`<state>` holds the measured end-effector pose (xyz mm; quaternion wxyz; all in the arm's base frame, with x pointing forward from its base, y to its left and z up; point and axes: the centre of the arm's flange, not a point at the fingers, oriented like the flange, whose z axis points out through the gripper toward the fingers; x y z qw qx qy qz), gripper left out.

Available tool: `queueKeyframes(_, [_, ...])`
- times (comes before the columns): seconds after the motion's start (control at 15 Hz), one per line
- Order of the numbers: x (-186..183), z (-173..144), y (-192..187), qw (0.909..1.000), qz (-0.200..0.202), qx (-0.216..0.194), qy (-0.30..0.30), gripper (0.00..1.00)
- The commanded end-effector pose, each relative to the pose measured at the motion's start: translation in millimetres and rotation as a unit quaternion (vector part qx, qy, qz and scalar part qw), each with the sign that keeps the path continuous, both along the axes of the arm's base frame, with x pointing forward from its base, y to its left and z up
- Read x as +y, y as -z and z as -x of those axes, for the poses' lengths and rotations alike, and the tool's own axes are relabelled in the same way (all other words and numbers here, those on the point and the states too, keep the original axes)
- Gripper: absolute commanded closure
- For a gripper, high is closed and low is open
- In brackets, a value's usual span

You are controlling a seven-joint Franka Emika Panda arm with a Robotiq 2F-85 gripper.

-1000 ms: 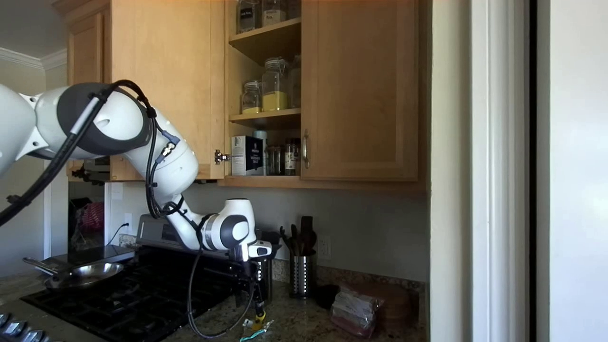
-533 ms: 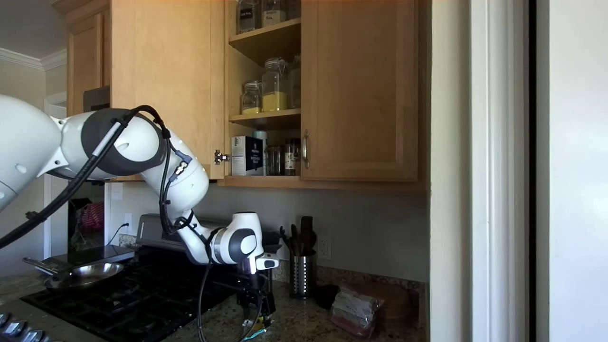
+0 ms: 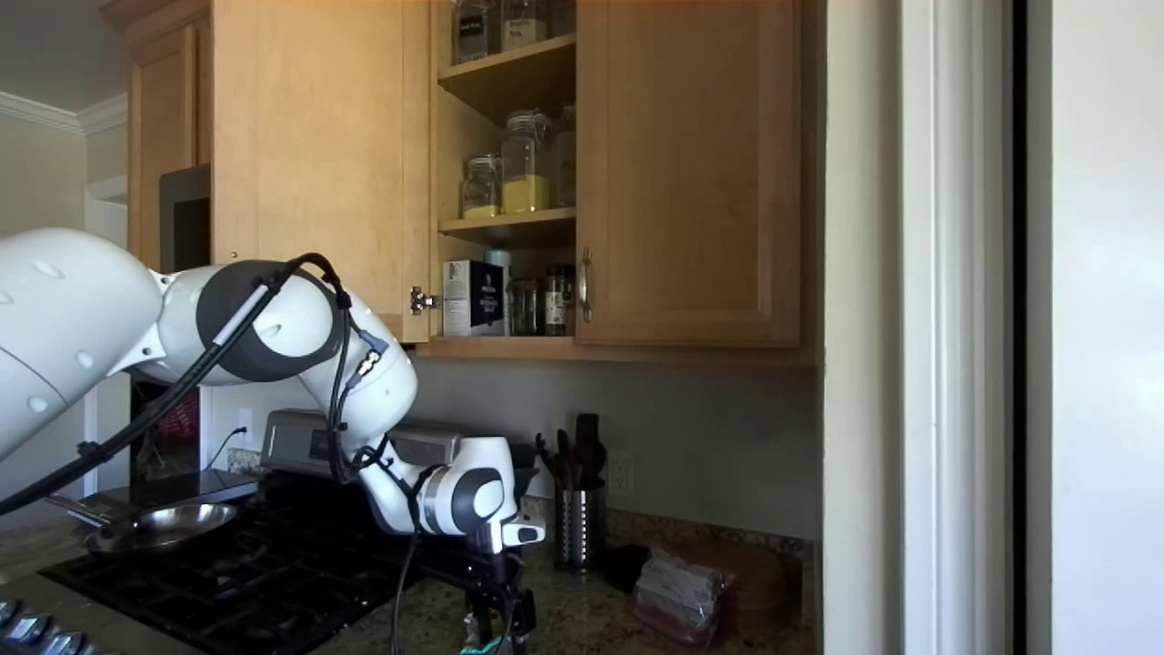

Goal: Put the paper on the counter on the bottom shelf of the open cabinet and then close the cabinet door

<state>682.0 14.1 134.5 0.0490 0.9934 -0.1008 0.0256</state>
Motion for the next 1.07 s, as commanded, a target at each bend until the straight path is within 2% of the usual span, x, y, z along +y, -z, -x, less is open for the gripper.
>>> queueKeyframes(0.0, [-10.3,-15.4,11.3,0.9998,-0.017,-0.004,0.006,0.19])
queueKeyframes(0.07, [-11.9,-18.5,11.0,0.9997,-0.020,-0.008,0.008,0.20])
queueKeyframes(0.13, [-13.2,-20.2,11.3,0.9996,-0.023,-0.010,0.010,0.36])
queueKeyframes(0.2, [-14.2,-22.0,10.4,0.9995,-0.025,-0.012,0.012,0.44])
queueKeyframes(0.67, [-11.9,-18.9,-12.0,0.9991,-0.028,-0.028,0.014,0.90])
queueKeyframes(0.8, [-11.8,-16.2,-17.4,0.9991,-0.027,-0.030,0.013,0.95])
queueKeyframes(1.0, [-14.8,-8.8,-26.4,0.9990,-0.034,-0.021,0.018,0.95])
